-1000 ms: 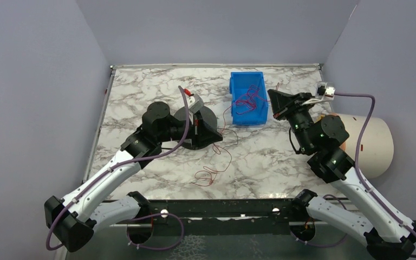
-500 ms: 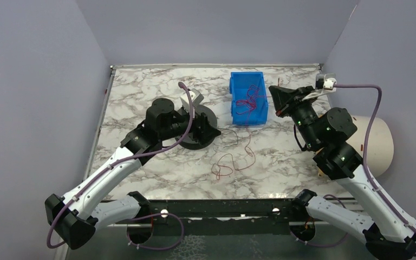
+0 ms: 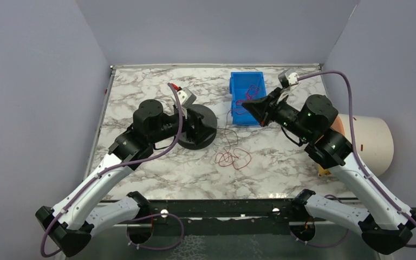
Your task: Wrap the cables
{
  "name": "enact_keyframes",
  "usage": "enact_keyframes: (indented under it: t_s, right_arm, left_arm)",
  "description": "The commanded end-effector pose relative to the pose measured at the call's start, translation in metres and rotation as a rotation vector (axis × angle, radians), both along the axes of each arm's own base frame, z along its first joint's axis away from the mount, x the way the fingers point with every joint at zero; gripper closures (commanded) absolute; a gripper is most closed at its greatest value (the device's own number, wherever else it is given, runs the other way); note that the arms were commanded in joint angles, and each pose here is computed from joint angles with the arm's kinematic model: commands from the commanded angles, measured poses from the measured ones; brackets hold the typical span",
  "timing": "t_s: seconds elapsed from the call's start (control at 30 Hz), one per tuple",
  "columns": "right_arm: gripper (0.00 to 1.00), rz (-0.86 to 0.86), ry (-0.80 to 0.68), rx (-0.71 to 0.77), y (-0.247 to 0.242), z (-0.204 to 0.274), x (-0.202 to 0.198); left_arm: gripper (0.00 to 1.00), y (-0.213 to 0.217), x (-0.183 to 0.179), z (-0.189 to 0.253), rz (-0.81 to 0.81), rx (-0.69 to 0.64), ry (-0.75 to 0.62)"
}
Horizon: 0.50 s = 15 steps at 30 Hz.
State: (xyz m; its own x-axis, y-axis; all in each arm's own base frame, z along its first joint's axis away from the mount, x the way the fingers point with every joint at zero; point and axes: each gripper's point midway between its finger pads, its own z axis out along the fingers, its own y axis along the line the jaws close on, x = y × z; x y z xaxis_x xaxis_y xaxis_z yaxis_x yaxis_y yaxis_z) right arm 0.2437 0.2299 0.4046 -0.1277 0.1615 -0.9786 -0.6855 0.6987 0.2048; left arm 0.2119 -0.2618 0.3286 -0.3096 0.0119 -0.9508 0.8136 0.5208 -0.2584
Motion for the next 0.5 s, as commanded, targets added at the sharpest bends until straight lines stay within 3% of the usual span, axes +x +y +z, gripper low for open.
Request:
enact_keyframes:
  t_s: [0.0, 0.47]
  right_arm:
    - [0.99, 0.259, 0.032, -0.044, 0.026, -0.008, -0.037]
    - [0.99, 0.673, 0.130, -0.086, 0.048, -0.031, -0.104]
  left_arm:
    - [0.27, -0.003, -0.015, 0.017, -0.089, -0.021, -0.067]
    - [0.23, -0.020, -0.052, 0.030, -0.335, -0.115, -0.145]
